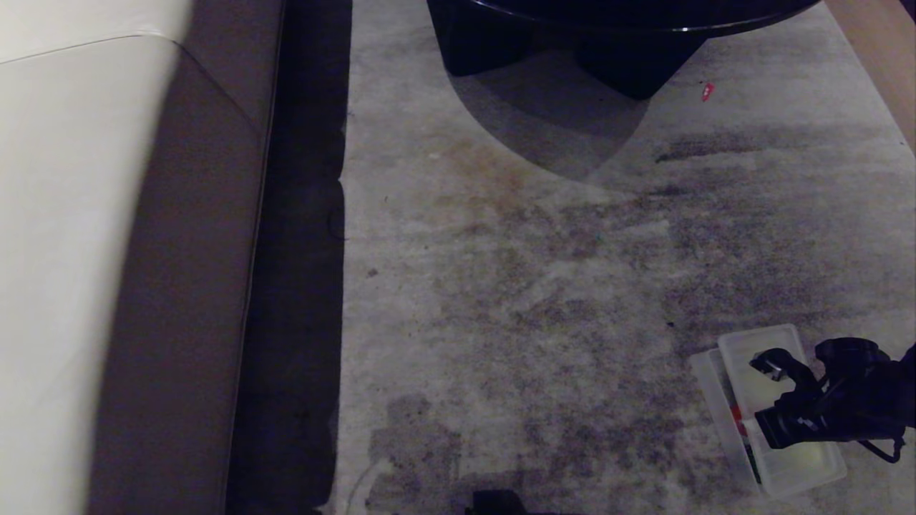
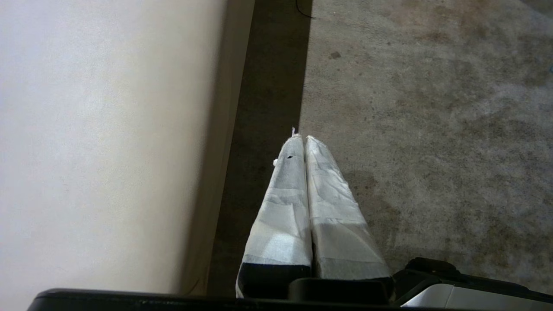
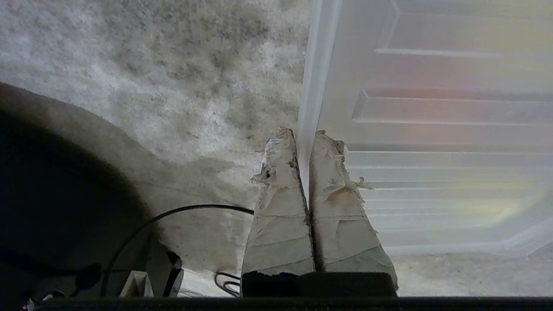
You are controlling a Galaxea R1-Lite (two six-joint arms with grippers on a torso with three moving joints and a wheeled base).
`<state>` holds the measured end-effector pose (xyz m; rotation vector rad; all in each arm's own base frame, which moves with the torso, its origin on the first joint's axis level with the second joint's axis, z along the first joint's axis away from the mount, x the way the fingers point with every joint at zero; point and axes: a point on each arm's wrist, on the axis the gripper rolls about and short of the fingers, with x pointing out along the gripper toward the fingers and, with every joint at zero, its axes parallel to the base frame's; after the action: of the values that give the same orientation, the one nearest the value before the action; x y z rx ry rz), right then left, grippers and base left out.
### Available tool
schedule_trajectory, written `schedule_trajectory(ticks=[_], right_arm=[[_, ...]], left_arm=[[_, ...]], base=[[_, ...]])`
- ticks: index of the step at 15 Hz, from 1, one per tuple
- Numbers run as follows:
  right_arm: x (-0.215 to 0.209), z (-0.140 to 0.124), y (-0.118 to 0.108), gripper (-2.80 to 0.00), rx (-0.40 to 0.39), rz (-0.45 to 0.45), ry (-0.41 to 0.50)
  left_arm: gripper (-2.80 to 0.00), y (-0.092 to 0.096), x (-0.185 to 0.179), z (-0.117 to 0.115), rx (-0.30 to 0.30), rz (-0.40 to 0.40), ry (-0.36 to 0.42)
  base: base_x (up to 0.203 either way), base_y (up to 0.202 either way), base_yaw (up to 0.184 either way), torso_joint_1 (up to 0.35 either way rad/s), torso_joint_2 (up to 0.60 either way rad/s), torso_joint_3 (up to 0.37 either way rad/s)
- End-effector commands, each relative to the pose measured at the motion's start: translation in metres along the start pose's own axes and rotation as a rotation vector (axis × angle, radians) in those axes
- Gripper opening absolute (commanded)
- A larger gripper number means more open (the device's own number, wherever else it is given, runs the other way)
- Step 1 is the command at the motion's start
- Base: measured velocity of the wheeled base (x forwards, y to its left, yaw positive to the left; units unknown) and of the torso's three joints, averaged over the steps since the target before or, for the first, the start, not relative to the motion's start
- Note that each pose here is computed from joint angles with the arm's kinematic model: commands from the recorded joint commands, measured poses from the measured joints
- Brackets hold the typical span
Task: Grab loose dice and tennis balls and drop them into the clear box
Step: Close the lid
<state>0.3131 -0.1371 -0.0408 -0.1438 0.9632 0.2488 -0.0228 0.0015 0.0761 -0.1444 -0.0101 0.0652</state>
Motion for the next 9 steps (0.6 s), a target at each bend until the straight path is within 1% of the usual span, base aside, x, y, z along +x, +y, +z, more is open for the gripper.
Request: schedule_trajectory(ticks=[1,2,3,7,9], right_arm=[[-0.003,-0.004,-0.002,-2.80,0.005,-0.004,0.001],[-0.002,-0.005,-0.003,0.00,-0.002,-0.005,0.002],[-0.003,-0.005,-0.003,0.00,-0.014,-0.007,0.004],[-0.007,-0.006,-0.003,0.00,-0.017,-0.025,0.019],[-0.015,0.003,-0.001,0.00,-0.010,-0.029,-0.021]], left_arm=[[-2.80,0.000,0.000,0.000,-0.001,0.000,0.000],[-2.80,0.000,0.000,0.000,-0.001,0.000,0.000],[-2.80,0.000,0.000,0.000,-0.001,0.000,-0.001],[-2.80,0.000,0.000,0.000,-0.001,0.000,-0.001],[-2.80,0.000,0.000,0.000,-0.001,0.000,0.001]], base=[[0.000,0.000,0.000,0.000,0.00,0.000],[0.000,0.000,0.000,0.000,0.00,0.000],[0.000,0.000,0.000,0.000,0.00,0.000],[0.000,0.000,0.000,0.000,0.00,0.000],[0.000,0.000,0.000,0.000,0.00,0.000]])
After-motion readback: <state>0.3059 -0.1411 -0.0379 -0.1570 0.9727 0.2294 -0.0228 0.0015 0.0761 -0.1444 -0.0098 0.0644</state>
